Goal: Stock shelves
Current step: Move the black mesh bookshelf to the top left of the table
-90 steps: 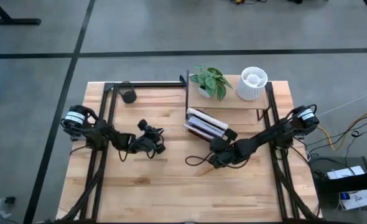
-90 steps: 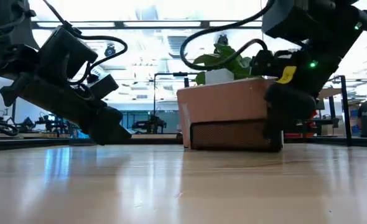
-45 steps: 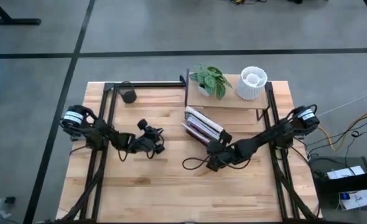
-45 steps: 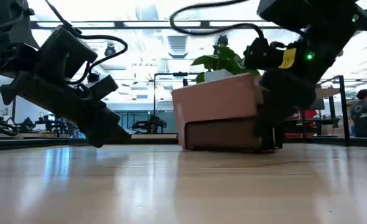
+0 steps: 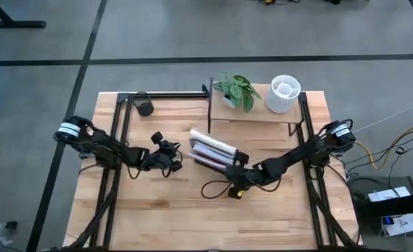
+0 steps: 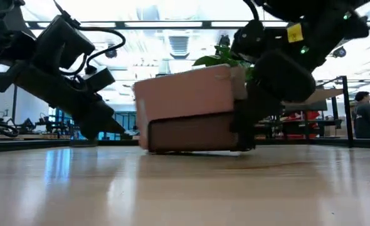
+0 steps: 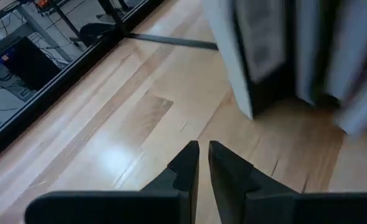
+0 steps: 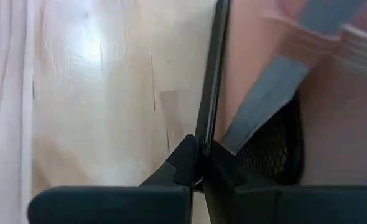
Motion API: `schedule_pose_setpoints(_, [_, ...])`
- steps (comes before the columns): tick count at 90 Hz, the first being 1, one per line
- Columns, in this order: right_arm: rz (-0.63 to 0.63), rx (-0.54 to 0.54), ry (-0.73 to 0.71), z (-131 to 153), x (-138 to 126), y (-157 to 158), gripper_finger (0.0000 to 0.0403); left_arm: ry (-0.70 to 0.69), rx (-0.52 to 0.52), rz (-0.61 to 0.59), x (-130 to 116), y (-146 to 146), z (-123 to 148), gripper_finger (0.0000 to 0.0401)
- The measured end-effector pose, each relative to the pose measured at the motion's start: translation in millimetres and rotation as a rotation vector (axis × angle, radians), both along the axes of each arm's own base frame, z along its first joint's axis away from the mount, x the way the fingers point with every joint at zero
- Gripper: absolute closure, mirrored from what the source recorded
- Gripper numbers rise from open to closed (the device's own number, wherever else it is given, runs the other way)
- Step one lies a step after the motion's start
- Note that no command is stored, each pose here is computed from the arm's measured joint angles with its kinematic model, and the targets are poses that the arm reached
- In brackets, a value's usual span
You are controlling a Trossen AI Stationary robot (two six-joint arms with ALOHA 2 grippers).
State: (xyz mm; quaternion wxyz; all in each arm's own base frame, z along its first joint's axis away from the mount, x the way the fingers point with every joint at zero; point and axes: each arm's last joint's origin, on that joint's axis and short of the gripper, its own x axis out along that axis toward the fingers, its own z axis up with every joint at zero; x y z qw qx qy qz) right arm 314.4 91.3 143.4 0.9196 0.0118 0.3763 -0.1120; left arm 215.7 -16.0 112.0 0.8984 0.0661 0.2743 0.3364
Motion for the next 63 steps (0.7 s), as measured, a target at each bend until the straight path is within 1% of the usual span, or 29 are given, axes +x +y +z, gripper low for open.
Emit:
schedule_pose_setpoints(14, [0.017,-0.014,-0.046,-3,11,-9,0.0402,0.053,0.015,-0.005,-9,2,8,0.0379])
schedule_pose_setpoints(23, [0.031,-0.024,-0.092,0,17,-16,0.0402,0.069,0.014,-0.001,-15,3,14,0.0379])
schedule_pose_setpoints(46, [-0.005,-0.061,-0.177,5,30,-43,0.0402,0.048,-0.010,0.016,-26,5,27,0.0379])
schedule_pose_setpoints(54, [0.002,-0.044,-0.183,0,36,-52,0.0402,0.046,-0.010,0.016,-29,5,30,0.0379])
schedule_pose_setpoints(63, [0.002,-0.027,-0.186,-4,49,-58,0.0402,0.053,-0.013,0.009,-32,5,32,0.0379])
